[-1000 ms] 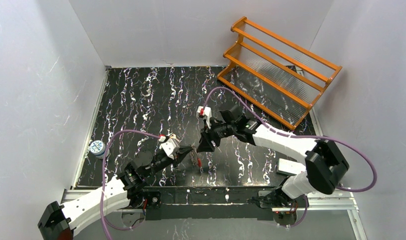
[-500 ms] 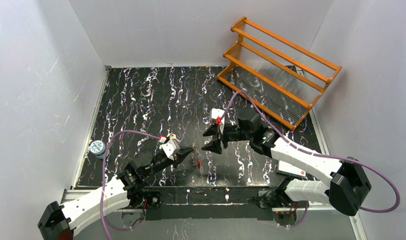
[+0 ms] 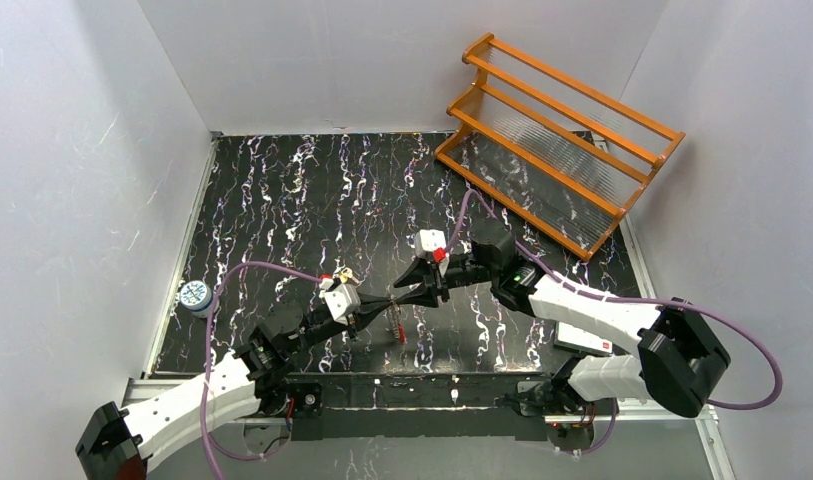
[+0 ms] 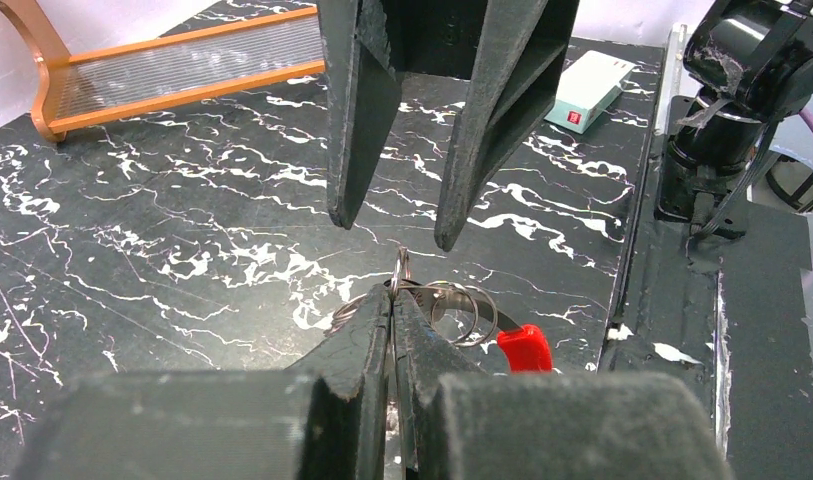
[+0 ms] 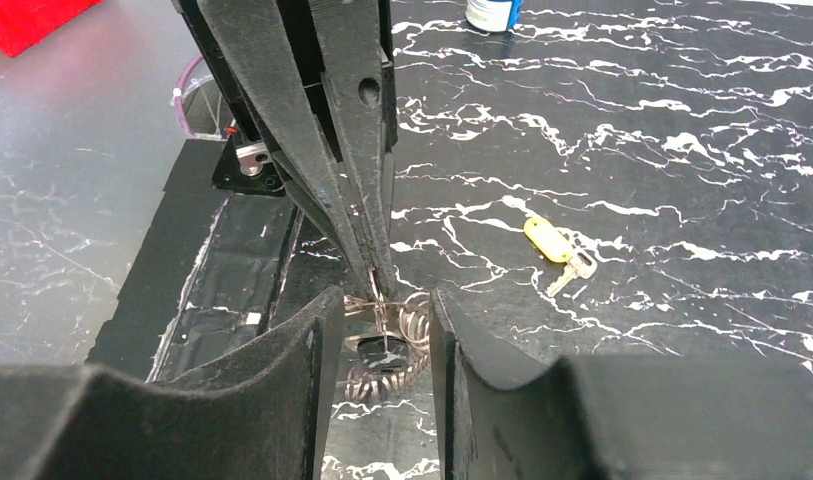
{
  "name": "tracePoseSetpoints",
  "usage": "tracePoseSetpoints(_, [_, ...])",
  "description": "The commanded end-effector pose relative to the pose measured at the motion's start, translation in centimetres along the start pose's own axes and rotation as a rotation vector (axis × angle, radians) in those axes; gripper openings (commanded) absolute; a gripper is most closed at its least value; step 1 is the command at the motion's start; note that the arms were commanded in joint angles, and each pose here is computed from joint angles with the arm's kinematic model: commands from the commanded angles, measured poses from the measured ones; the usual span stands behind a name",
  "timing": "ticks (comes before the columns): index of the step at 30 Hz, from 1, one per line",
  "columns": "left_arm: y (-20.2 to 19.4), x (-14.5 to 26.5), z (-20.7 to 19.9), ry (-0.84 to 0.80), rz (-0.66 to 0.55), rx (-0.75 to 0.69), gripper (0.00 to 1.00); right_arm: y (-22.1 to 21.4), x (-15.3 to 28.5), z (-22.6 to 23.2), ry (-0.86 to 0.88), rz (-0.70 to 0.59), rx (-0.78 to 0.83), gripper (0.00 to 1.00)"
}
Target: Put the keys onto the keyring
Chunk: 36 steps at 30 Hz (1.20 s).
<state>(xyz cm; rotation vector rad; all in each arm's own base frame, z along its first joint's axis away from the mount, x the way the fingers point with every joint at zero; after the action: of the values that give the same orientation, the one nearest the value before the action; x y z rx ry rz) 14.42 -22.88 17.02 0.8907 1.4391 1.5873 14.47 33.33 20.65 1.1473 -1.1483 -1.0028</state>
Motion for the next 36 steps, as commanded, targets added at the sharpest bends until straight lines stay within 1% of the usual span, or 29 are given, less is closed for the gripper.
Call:
tracePoseSetpoints(1, [1.7, -0.3, -0.1, -0.010, -0.062, -0.019, 0.00, 1.3, -0.3, 0.3, 0.058, -0.057, 0.082, 0.44])
tracePoseSetpoints(3, [1.6, -0.3, -0.1, -0.010, -0.061, -0.017, 0.00, 1.0, -0.3, 0.5, 0.071, -0.052, 0.078, 0.42])
tracePoseSetpoints(7, [1.7, -0.3, -0.1, -0.012, -0.063, -0.013, 0.00, 0.4, -0.6, 0.4, 0.085, -0.038, 0.064, 0.33])
tracePoseSetpoints(10, [1.8, -0.3, -0.1, -0.013, -0.065, -0.011, 0.00, -0.2, -0.9, 0.1, 0.085, -0.022, 0.048, 0.31])
tracePoseSetpoints(15, [1.7, -0.2, -0.2, -0.015, -0.066, -0.006, 0.00, -1.0, -0.9, -0.3, 0.065, -0.003, 0.042, 0.31])
tracePoseSetpoints(18, [1.8, -0.2, -0.2, -0.013, -0.068, -0.005, 0.00, -0.9, -0.9, -0.3, 0.063, -0.006, 0.048, 0.09])
tracePoseSetpoints(19, [1.7, -0.2, -0.2, -0.014, -0.066, -0.005, 0.00, -0.8, -0.9, -0.3, 0.062, -0.009, 0.051, 0.04])
tracePoseSetpoints(21, [1.7, -0.2, -0.1, -0.009, -0.067, -0.005, 0.00, -0.6, -0.9, -0.2, 0.065, -0.010, 0.052, 0.01])
tracePoseSetpoints(27, [1.4, -0.1, 0.5, 0.028, -0.049, -0.002, 0.00, -0.4, -0.6, -0.2, 0.056, 0.012, 0.046, 0.01])
tracePoseSetpoints(29, [1.1, 0.0, 1.1, 0.070, -0.012, 0.004, 0.11, -0.4, -0.4, -0.5, 0.031, 0.040, 0.033, 0.01])
tracePoseSetpoints(32, [0.7, 0.3, 2.1, 0.131, 0.051, 0.000, 0.24, -0.6, 0.0, -1.1, -0.015, 0.097, 0.017, 0.01])
tracePoseSetpoints(33, [0.7, 0.5, 2.4, 0.145, 0.068, -0.007, 0.26, -0.7, 0.2, -1.3, -0.032, 0.118, 0.012, 0.01])
tracePoseSetpoints(36, [1.0, 0.9, 3.1, 0.178, 0.110, -0.030, 0.28, -0.9, 0.5, -1.5, -0.062, 0.180, 0.000, 0.01])
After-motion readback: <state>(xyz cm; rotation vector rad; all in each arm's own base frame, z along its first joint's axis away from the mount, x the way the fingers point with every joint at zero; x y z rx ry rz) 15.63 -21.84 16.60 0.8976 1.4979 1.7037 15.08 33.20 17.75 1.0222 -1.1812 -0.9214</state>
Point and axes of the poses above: each gripper's point midway between its finger pads, its own x axis back along the fingers, its own z axis along the line the jaws close on, y = z × x, the point moved 2 cm from there along x, back along the fingers, and after that the axes turned 3 degrees about -x, right-handed, at the moved point
